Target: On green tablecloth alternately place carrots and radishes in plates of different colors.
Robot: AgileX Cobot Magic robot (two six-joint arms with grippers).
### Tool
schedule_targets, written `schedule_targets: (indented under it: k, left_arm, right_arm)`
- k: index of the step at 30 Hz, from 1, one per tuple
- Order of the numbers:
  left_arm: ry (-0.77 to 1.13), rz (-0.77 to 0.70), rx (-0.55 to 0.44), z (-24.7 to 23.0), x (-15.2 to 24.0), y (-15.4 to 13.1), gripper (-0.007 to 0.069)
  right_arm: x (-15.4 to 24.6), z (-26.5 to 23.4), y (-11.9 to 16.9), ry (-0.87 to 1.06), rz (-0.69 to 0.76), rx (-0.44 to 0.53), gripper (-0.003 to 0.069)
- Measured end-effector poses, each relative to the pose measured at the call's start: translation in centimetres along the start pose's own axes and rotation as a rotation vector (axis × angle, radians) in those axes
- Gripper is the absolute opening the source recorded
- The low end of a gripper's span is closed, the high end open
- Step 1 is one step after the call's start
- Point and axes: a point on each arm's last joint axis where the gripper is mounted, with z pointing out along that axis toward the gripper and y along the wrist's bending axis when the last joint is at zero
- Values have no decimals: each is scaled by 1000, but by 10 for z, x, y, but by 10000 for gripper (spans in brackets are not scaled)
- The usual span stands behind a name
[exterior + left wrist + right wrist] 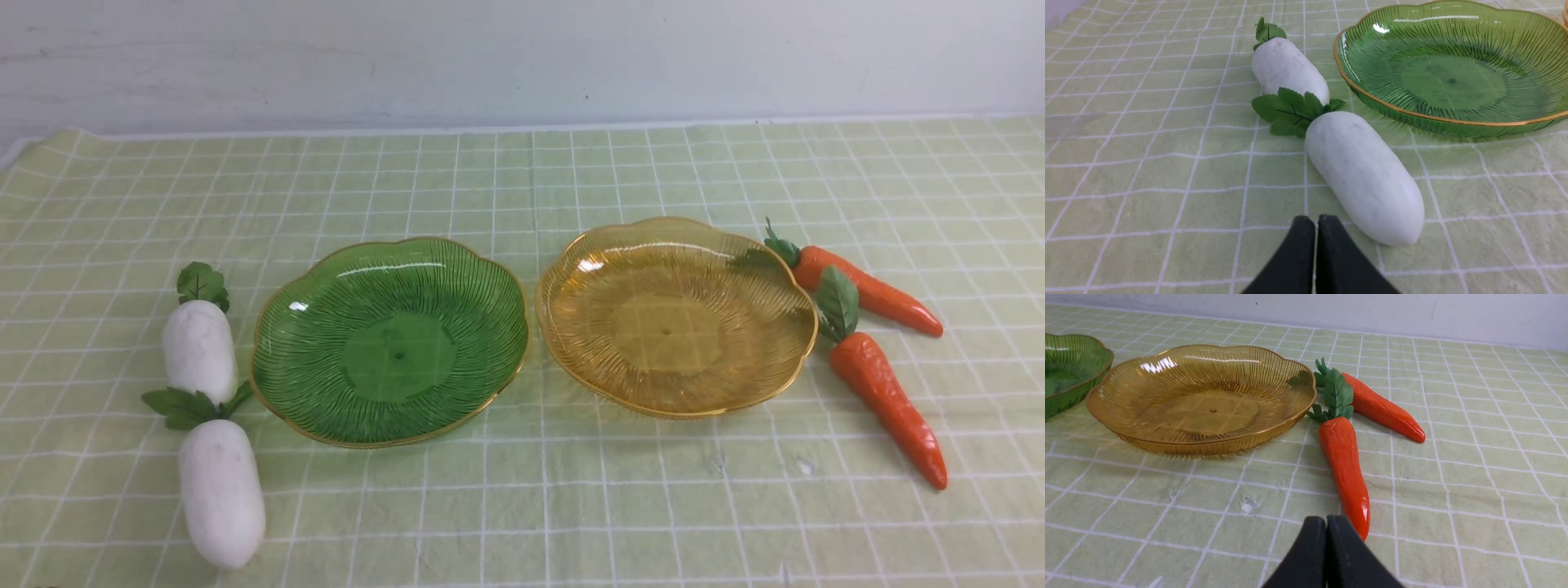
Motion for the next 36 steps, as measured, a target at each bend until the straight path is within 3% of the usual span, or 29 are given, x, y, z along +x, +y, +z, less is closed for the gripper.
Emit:
schedule_targets:
  k: [9,13,15,16,17,18,19,20,23,27,29,34,36]
  left_arm:
    - [0,-11,4,0,0,0,-8]
    - [-10,-287,69,0,-2,-6,-8]
    - [-3,-642,157,-1,-5,-13,-8]
    - [2,-708,173,-1,-5,-14,-8]
    - [24,-991,246,-3,-8,-20,-8]
    - [35,-1121,281,-3,-10,-22,-8]
    - [37,-1150,287,-3,-10,-22,-8]
    - [40,-1302,333,-4,-14,-24,-8]
    - [25,-1395,361,-5,-17,-24,-8]
    - [-25,-1409,363,-5,-21,-21,-8]
    - [-47,-1389,377,-6,-24,-21,-8]
    - [-141,-1014,475,-33,-71,-27,-8]
    - [-70,-866,486,-36,-87,-32,-8]
  right_arm:
    - [0,0,0,0,0,0,-15]
    - [-1,0,3,-10,156,-27,-15]
    - [-3,0,6,-34,420,-74,-15]
    - [-4,0,7,-43,454,-98,-15]
    - [-7,0,8,-61,660,-119,-15]
    - [-10,-1,9,-77,784,-140,-15]
    - [-10,-1,9,-77,817,-139,-15]
    - [-12,-1,9,-84,924,-160,-15]
    - [-14,-1,10,-91,1037,-183,-15]
    - [-14,-1,10,-96,1050,-187,-15]
    - [-15,-2,9,-112,962,-178,-15]
    - [-67,-21,3,-290,656,-182,-15]
    - [-86,-19,3,-260,564,-161,-13]
